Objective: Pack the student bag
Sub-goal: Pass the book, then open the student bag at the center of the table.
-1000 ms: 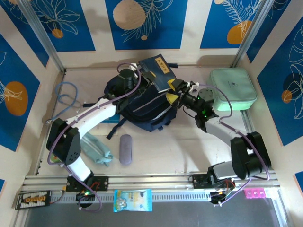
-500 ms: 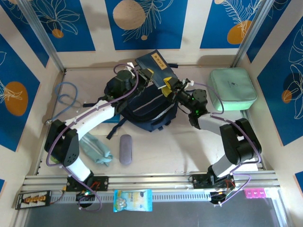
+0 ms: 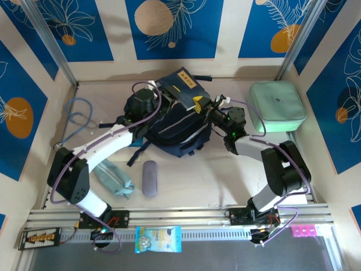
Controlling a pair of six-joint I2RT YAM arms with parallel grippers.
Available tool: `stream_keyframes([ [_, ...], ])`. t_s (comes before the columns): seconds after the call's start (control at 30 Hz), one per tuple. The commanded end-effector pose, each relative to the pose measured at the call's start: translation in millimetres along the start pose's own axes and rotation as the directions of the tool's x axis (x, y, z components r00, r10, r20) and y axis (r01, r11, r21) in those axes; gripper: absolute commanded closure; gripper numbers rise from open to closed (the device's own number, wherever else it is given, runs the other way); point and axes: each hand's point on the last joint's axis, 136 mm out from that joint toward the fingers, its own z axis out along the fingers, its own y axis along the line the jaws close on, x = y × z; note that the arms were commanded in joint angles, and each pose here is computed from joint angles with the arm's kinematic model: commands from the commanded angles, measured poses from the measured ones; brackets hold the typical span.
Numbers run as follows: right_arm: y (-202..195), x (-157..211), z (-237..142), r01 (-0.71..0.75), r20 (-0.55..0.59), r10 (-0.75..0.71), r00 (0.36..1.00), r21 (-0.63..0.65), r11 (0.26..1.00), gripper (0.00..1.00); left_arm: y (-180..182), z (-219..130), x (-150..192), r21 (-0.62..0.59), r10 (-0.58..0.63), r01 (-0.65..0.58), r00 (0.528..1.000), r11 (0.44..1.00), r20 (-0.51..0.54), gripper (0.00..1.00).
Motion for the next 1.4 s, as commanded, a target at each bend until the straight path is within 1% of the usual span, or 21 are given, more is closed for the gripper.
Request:
stream_keyframes([
  [0.0, 15.2, -3.4, -15.4, 0.120, 0.043, -0.121, 0.992, 0.018, 0.993, 0.96, 18.2, -22.6, 4.6, -0.078, 0.112, -0.116, 0.992, 0.990, -0.056, 0.37],
  [0.07, 15.3, -5.4, -25.5, 0.175, 0.054, -0.178, 0.983, 0.062, 0.983, 0.98, 42.2, -33.2, 12.7, -0.161, 0.191, -0.209, 0.974, 0.964, -0.120, 0.24],
  [0.13, 17.2, -8.0, -35.7, 0.222, 0.064, -0.230, 0.971, 0.105, 0.969, 0.99, 63.0, -42.7, 19.0, -0.225, 0.259, -0.297, 0.948, 0.928, -0.185, 0.17],
  [0.2, 18.7, -8.5, -47.7, 0.273, 0.069, -0.287, 0.956, 0.156, 0.949, 0.99, 77.5, -49.4, 25.5, -0.249, 0.338, -0.398, 0.907, 0.883, -0.252, 0.10],
  [0.23, 18.7, -8.8, -54.6, 0.300, 0.071, -0.318, 0.945, 0.190, 0.935, 0.99, 84.8, -52.9, 25.9, -0.269, 0.375, -0.448, 0.883, 0.852, -0.283, 0.05],
  [0.27, 18.6, -9.5, -62.5, 0.323, 0.075, -0.347, 0.935, 0.226, 0.919, 0.99, 87.9, -53.8, 28.3, -0.264, 0.412, -0.494, 0.856, 0.828, -0.312, 0.00],
  [0.33, 17.4, -12.0, -78.6, 0.355, 0.087, -0.394, 0.915, 0.293, 0.888, 0.99, 92.4, -54.5, 33.4, -0.230, 0.494, -0.599, 0.779, 0.767, -0.386, 0.00],
  [0.37, 18.2, -13.1, -87.4, 0.368, 0.096, -0.416, 0.904, 0.317, 0.874, 0.99, 97.4, -53.9, 38.1, -0.204, 0.528, -0.652, 0.728, 0.730, -0.436, 0.00],
  [0.47, 20.4, -14.9, -109.0, 0.396, 0.123, -0.466, 0.876, 0.369, 0.841, 0.99, 109.4, -50.0, 47.4, -0.148, 0.573, -0.752, 0.599, 0.642, -0.560, 0.00],
  [0.5, 20.5, -15.5, -116.0, 0.400, 0.130, -0.478, 0.868, 0.386, 0.831, 0.99, 112.5, -47.2, 53.1, -0.101, 0.591, -0.782, 0.542, 0.615, -0.598, 0.00],
  [0.53, 20.5, -16.5, -122.4, 0.398, 0.136, -0.484, 0.864, 0.403, 0.824, 0.99, 117.4, -44.7, 54.9, -0.088, 0.601, -0.810, 0.499, 0.580, -0.624, 0.00],
  [0.57, 19.2, -17.9, -128.1, 0.388, 0.142, -0.481, 0.865, 0.420, 0.821, 0.99, 121.6, -42.2, 55.9, -0.078, 0.612, -0.834, 0.461, 0.547, -0.643, 0.00],
  [0.63, 16.8, -19.9, -138.4, 0.376, 0.145, -0.478, 0.866, 0.442, 0.815, 0.99, 126.8, -35.9, 60.9, -0.025, 0.638, -0.878, 0.367, 0.479, -0.677, 0.00],
  [0.67, 15.2, -21.0, -142.2, 0.369, 0.147, -0.476, 0.867, 0.452, 0.812, 0.99, 128.3, -32.2, 61.6, -0.015, 0.649, -0.896, 0.334, 0.445, -0.684, 0.00],
  [0.73, 11.2, -23.3, -149.6, 0.359, 0.146, -0.473, 0.869, 0.472, 0.805, 0.99, 130.8, -23.9, 66.5, 0.034, 0.674, -0.925, 0.250, 0.378, -0.695, 0.00],
  [0.83, 8.0, -28.8, -158.3, 0.348, 0.165, -0.477, 0.864, 0.490, 0.799, 0.99, 132.4, -11.2, 72.4, 0.077, 0.691, -0.954, 0.152, 0.289, -0.707, 0.01],
  [0.93, 6.3, -34.2, -164.7, 0.337, 0.177, -0.478, 0.860, 0.506, 0.794, 0.99, 140.8, 1.5, 79.1, 0.114, 0.682, -0.966, 0.078, 0.231, -0.727, 0.06],
  [1.03, 1.9, -38.8, -169.0, 0.337, 0.178, -0.489, 0.854, 0.527, 0.781, 0.99, 153.4, 14.1, 81.5, 0.135, 0.663, -0.975, 0.016, 0.176, -0.749, 0.15],
  [1.1, -0.8, -42.0, -171.7, 0.325, 0.185, -0.483, 0.856, 0.534, 0.781, 0.99, 160.4, 20.5, 80.1, 0.138, 0.640, -0.979, -0.011, 0.149, -0.768, 0.21],
  [1.2, -1.6, -45.2, -173.8, 0.315, 0.192, -0.475, 0.859, 0.533, 0.785, 0.99, 169.5, 26.3, 83.3, 0.161, 0.609, -0.978, -0.047, 0.134, -0.792, 0.26],
  [1.37, -3.0, -48.8, -176.9, 0.307, 0.202, -0.473, 0.857, 0.537, 0.786, 0.99, 179.4, 36.0, 77.2, 0.149, 0.573, -0.985, -0.071, 0.091, -0.817, 0.34],
])
